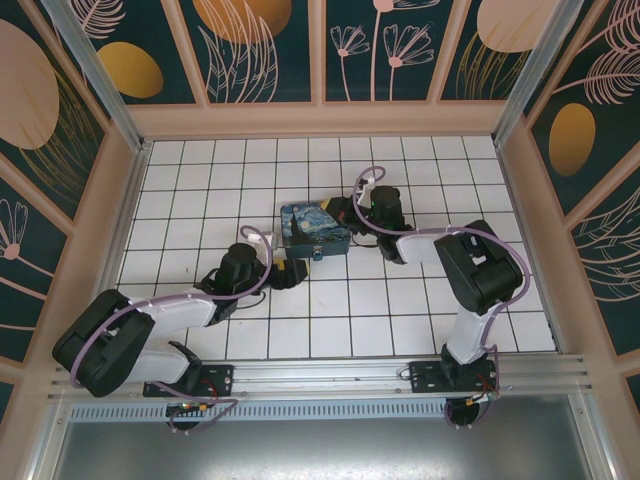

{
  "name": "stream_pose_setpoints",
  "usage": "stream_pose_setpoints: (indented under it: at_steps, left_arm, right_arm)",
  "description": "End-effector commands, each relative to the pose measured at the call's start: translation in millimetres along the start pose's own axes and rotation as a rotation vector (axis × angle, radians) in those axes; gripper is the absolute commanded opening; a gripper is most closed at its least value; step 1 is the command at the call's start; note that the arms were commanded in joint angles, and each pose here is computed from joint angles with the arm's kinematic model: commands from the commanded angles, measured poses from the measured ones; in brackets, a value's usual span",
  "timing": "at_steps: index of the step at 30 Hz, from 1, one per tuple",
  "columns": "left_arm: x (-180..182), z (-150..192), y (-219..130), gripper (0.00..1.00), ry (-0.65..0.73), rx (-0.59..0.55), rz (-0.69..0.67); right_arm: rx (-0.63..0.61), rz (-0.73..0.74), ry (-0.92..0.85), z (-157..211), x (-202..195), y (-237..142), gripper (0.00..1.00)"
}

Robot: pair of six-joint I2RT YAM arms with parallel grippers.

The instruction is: Unlock a padlock with a key

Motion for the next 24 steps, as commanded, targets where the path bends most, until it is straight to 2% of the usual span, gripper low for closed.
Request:
stream_pose_setpoints:
  at_steps: [1, 11, 24]
  left_arm:
    - [-6, -13, -1, 0.81, 0.047, -0.072, 0.012]
    - [-16, -3, 23, 0.7, 0.072, 0.016, 0.134]
    - [8, 4, 53, 0.66, 0.097, 0.033, 0.065]
  right_arm:
    - [-0.031, -0.037, -0.006, -1, 8, -1, 0.0]
    - [-0.038, -0.013, -0.004, 2, 2, -3, 0.0]
    - [-0.039, 0.013, 0.021, 10, -11, -6, 0.0]
Point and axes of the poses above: each hand's point on the last joint's axis, 136 mm out from that joint toward the fingers, its own y axis out along the fingers, its own x axis along the line the jaws close on, z = x × y, the point moved 3 cm from there along -y, back along the fingers, and after that the axes turned 2 degrees about y, right-handed, at the moved point
